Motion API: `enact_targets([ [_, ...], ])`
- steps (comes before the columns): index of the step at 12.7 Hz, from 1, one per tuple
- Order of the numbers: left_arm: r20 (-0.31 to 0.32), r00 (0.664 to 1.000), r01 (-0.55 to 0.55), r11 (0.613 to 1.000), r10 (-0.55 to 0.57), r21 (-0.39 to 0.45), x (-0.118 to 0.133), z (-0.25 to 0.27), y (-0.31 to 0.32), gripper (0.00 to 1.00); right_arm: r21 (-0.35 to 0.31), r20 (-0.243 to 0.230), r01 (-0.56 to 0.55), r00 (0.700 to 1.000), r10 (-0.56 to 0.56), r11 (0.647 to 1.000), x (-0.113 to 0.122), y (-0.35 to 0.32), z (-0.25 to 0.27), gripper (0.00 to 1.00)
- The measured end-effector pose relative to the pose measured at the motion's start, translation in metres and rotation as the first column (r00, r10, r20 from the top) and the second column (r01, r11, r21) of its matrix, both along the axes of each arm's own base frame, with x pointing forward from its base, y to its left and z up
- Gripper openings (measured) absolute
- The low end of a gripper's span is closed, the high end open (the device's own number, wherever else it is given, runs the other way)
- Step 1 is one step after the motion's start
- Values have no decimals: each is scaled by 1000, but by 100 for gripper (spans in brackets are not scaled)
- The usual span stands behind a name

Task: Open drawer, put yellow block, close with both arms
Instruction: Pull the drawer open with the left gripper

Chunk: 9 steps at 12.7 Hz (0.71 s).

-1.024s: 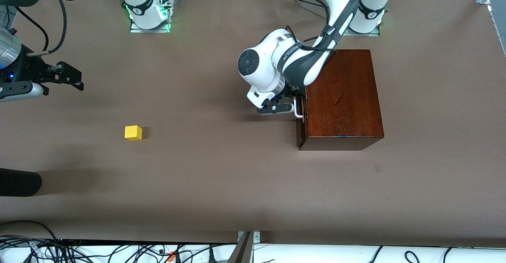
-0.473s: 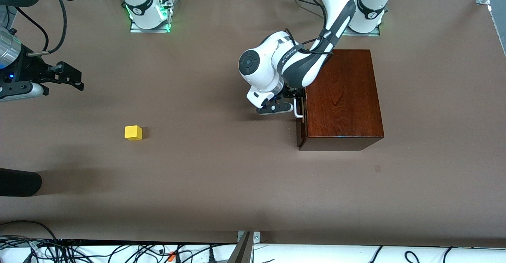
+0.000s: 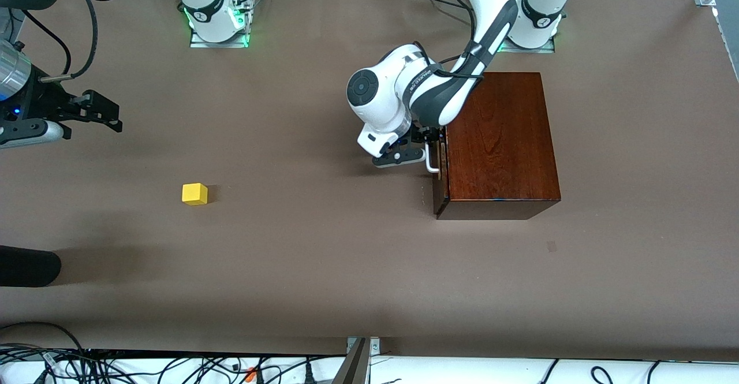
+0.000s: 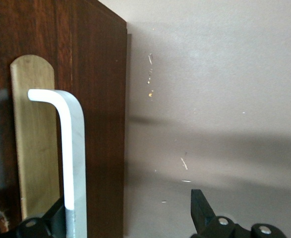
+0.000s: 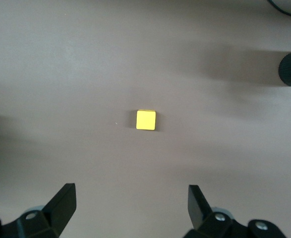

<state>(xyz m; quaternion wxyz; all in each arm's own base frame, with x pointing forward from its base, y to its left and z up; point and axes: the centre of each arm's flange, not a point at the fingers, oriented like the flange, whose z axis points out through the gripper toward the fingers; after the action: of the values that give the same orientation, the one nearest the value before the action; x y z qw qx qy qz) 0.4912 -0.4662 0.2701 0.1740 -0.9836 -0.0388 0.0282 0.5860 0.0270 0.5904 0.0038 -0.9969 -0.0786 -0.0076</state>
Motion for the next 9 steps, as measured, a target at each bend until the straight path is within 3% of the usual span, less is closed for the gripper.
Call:
enact_targets([
  [9,45,998,-40,992,46,-123,-11,8,-31,100,0,0,0,1000,0,1000,0,0,0,100],
])
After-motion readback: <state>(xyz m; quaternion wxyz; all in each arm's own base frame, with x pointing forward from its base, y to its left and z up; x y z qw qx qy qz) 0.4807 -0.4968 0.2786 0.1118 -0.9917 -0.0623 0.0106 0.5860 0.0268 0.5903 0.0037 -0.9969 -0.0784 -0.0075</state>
